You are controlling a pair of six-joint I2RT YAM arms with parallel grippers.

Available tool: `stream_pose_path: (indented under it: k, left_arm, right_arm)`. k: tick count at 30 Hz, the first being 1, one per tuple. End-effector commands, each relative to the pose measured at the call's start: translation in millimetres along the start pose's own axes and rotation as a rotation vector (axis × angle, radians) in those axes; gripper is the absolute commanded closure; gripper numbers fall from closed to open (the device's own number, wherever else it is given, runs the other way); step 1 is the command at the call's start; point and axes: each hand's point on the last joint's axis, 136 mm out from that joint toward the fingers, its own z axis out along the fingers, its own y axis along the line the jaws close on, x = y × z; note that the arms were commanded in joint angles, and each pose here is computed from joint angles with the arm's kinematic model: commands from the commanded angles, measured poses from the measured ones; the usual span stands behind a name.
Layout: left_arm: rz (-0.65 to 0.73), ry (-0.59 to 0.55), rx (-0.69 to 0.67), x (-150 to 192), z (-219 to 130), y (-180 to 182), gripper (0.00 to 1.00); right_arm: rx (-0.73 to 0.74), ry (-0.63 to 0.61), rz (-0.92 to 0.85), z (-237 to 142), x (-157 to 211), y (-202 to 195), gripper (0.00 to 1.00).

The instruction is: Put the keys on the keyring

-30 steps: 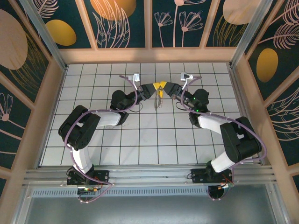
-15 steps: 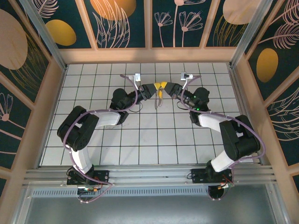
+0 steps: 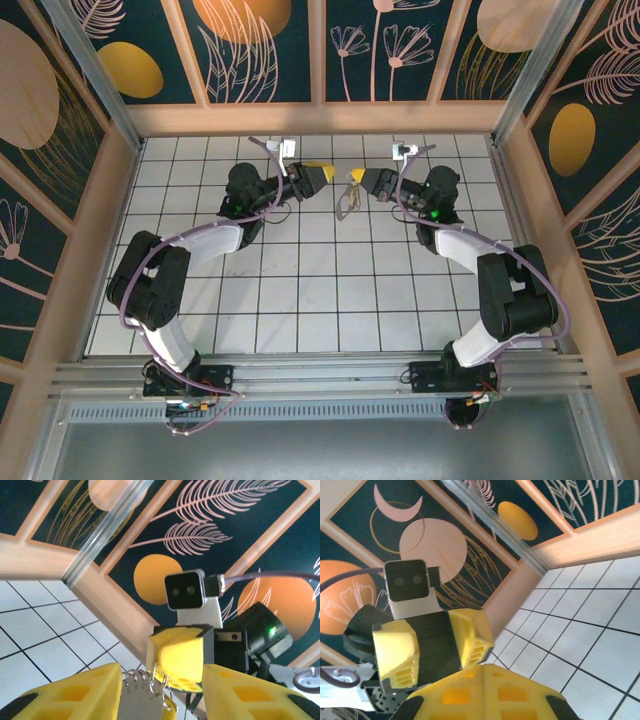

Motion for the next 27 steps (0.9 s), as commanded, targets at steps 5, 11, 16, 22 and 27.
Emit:
stream_pose_path:
  k: [5, 11, 16, 22, 27]
  left_arm:
    - [0.022, 0.115, 0.072, 15.9, 10.6, 2.9, 0.54]
    - [0.004, 0.116, 0.095, 17.3, 12.3, 3.1, 0.55]
    - [-0.013, 0.113, 0.112, 18.8, 13.5, 3.0, 0.56]
    - [-0.015, 0.116, 0.128, 20.1, 16.8, -0.3, 0.57]
    - [-0.015, 0.130, 0.142, 24.4, 20.1, -3.3, 0.63]
  right_arm:
    - [-0.084, 0.085, -0.060, 7.9, -2.2, 12.2, 1.00]
    - [-0.083, 0.089, -0.058, 9.5, 0.1, 11.8, 1.00]
    - [-0.089, 0.094, -0.057, 12.4, 3.9, 13.3, 1.00]
    - [-0.092, 0.099, -0.055, 15.2, 7.0, 13.2, 1.00]
    - [-0.089, 0.099, -0.052, 16.0, 8.1, 11.5, 1.00]
